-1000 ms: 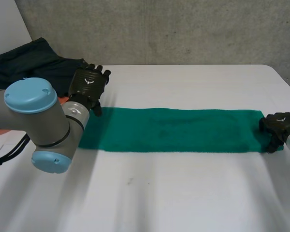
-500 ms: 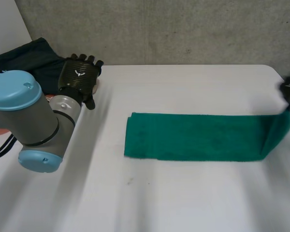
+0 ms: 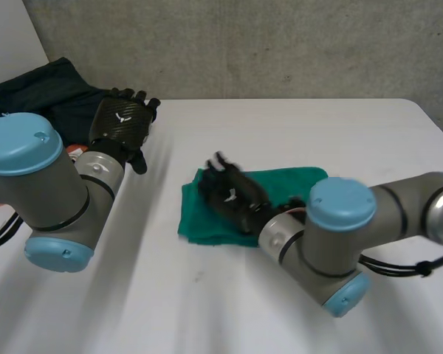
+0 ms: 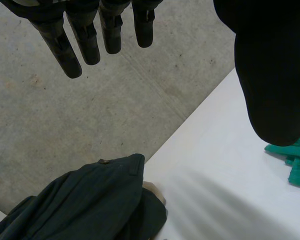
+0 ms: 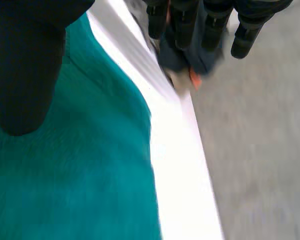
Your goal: Fold the laundry.
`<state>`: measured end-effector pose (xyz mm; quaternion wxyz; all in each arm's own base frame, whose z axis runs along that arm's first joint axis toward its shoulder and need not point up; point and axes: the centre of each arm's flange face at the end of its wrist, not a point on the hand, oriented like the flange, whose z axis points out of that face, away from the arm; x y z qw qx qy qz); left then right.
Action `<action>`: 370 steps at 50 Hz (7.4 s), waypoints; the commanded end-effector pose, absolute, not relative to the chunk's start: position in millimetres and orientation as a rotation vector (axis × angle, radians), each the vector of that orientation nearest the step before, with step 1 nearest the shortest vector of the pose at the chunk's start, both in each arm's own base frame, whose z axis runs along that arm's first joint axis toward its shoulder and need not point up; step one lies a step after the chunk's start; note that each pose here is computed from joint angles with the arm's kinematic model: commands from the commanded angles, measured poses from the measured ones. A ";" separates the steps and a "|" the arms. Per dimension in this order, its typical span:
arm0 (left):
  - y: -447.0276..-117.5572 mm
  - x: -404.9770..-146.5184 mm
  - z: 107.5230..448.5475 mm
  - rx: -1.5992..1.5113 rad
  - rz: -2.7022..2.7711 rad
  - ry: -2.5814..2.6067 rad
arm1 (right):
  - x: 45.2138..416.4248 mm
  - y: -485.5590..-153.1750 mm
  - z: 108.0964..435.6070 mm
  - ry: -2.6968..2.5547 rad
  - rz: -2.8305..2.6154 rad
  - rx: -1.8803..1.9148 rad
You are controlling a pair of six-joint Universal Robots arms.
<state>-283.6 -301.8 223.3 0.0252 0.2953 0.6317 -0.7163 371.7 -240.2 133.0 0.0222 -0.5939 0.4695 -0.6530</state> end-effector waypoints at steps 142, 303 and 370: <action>-224.0 -390.0 282.2 1.635 -2.497 2.247 | 225.5 -392.6 145.2 2.206 -1.985 -0.457; -269.7 -284.6 239.9 0.702 -2.145 2.460 | 226.5 -262.6 233.6 2.214 -1.741 -0.764; -299.5 -308.6 216.5 0.729 -2.089 2.663 | 282.7 -283.2 258.2 2.165 -1.988 -1.028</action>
